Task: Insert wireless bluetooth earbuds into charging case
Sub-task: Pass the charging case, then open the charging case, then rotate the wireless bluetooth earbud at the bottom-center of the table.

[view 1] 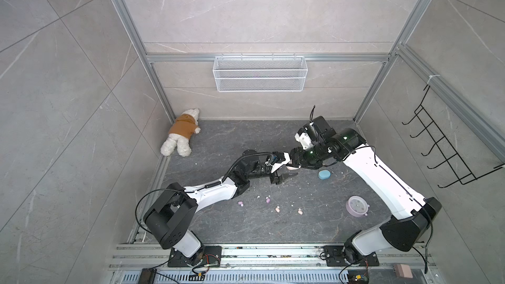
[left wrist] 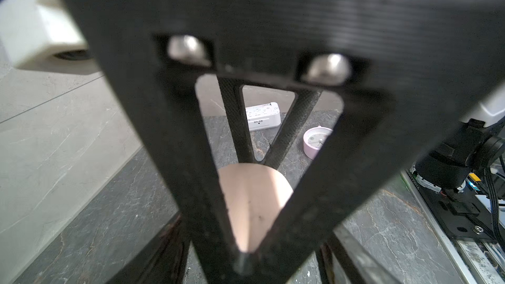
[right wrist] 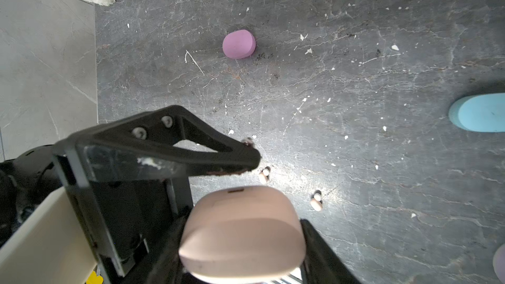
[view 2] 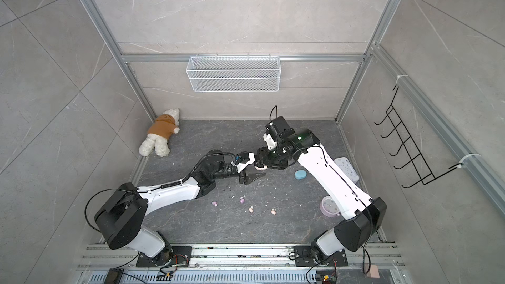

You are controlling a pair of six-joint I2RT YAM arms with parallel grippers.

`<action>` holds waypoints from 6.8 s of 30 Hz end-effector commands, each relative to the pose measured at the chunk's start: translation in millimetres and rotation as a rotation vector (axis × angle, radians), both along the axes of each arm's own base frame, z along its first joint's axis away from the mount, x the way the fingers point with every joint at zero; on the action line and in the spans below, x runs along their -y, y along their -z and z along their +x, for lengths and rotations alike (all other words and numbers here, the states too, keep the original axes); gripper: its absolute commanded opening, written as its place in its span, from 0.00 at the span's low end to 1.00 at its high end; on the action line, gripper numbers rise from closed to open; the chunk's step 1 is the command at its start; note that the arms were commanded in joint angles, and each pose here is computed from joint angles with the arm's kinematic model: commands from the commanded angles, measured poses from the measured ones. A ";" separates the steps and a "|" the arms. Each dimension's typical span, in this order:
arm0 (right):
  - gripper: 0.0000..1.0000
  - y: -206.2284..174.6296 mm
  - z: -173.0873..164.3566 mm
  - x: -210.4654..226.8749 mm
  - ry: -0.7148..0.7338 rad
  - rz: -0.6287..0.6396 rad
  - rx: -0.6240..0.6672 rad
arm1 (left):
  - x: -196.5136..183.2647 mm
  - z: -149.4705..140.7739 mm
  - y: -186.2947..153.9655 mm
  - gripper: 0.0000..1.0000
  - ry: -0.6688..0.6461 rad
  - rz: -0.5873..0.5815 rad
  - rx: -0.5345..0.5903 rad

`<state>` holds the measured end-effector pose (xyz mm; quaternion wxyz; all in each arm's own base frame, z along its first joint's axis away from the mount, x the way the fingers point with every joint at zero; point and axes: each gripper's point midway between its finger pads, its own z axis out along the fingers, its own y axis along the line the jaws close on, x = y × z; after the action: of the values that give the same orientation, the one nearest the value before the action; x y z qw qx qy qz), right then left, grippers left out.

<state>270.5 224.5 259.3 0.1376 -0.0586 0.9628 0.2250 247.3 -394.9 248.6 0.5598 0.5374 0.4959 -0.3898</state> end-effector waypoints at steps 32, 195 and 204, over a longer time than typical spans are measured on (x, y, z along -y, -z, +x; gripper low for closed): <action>0.57 -18.6 -1.9 -12.5 -0.003 0.071 0.015 | 1.9 -4.5 -21.2 0.45 -0.008 -0.051 0.114; 0.89 207.2 -115.6 14.0 0.153 -0.078 -0.220 | -102.8 -10.2 -59.9 0.24 -0.036 -0.073 -0.181; 0.91 226.2 -117.7 18.1 0.177 -0.101 -0.235 | -103.2 -11.4 -58.5 0.24 -0.034 -0.070 -0.184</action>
<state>153.4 204.7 41.5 0.0431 0.0298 0.9847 0.1662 240.3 -294.6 287.7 0.5123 0.4616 0.5663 -0.4513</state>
